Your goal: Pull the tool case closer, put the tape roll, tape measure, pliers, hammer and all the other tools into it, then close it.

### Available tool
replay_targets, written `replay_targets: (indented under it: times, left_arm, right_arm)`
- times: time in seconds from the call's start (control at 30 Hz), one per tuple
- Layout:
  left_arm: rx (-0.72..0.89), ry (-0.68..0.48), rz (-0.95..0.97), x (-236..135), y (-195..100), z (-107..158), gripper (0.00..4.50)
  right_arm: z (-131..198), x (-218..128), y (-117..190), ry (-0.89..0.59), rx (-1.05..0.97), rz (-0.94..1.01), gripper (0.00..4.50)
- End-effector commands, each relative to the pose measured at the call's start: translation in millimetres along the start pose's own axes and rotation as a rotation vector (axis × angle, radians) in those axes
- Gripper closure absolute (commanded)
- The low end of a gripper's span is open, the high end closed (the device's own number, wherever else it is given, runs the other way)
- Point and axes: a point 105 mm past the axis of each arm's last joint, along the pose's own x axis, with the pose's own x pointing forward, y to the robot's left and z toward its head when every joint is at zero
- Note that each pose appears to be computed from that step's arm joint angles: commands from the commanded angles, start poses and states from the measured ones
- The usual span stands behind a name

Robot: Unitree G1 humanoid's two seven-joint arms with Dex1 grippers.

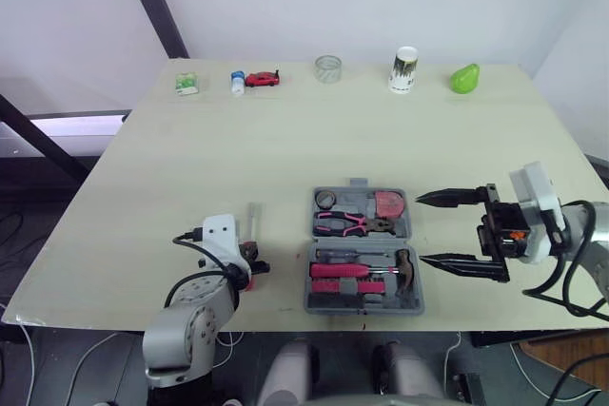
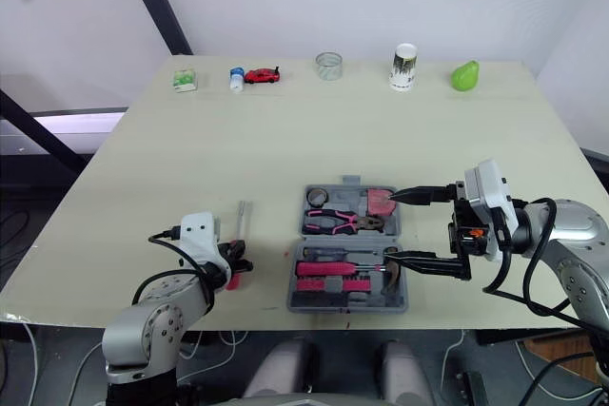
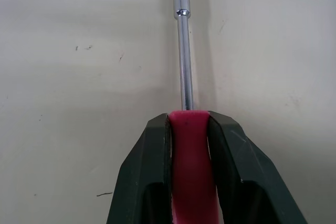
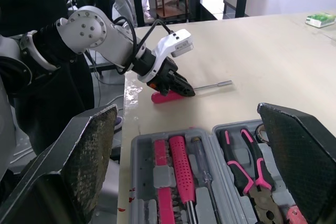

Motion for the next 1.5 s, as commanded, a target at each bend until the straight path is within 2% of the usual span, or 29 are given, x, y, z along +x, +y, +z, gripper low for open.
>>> replay_targets:
  times: [0.03,0.23,0.37,0.43,0.57,0.6,0.7,0.77,0.87,0.97,1.23,1.4,1.5]
  left_arm:
    - [0.025,-0.044,-0.057,-6.7,-6.3,7.7,3.95]
    - [0.108,-0.149,-0.435,-38.7,-41.1,37.3,3.99]
    - [0.279,-0.159,-0.713,-63.1,-66.8,49.3,3.99]
    - [0.392,-0.104,-0.889,-78.9,-80.1,46.7,3.99]
    - [0.623,0.108,-1.051,-95.2,-86.0,25.4,3.99]
    - [0.679,0.132,-1.076,-97.7,-87.1,22.6,3.99]
    - [0.848,0.155,-1.072,-96.0,-88.0,20.6,3.99]
    - [0.885,0.156,-1.073,-93.5,-93.1,23.6,3.99]
    - [1.013,0.234,-1.08,-90.5,-99.8,19.0,3.99]
    - [1.048,0.279,-1.094,-86.9,-110.6,21.1,3.99]
    - [1.135,0.402,-1.123,-81.1,-141.9,0.6,3.99]
    - [1.147,0.495,-1.093,-76.0,-152.0,-11.8,3.99]
    - [1.179,0.513,-1.054,-68.7,-154.4,-16.2,3.99]
  right_arm:
    - [8.1,0.0,2.0,-0.018,-0.033,0.011,0.0]
    - [11.4,-2.7,2.5,-0.04,-0.024,-0.009,0.0]
    - [9.7,-7.5,4.6,-0.035,-0.012,-0.04,0.0]
    - [8.5,-12.5,6.5,-0.027,-0.006,-0.072,0.0]
    - [5.1,-24.9,14.7,0.002,0.014,-0.137,0.0]
    - [4.4,-28.0,17.0,0.01,0.018,-0.153,0.0]
    - [3.7,-36.0,22.5,0.031,0.03,-0.203,0.0]
    - [2.9,-40.8,25.3,0.042,0.039,-0.229,0.0]
    - [0.5,-48.8,30.2,0.065,0.055,-0.257,0.0]
    - [-1.5,-55.2,33.6,0.086,0.071,-0.269,0.0]
    - [-12.3,-78.1,42.0,0.207,0.122,-0.233,0.0]
    - [-10.8,-89.9,40.6,0.256,0.112,-0.222,0.0]
    - [-10.3,-90.8,39.9,0.258,0.106,-0.23,0.0]
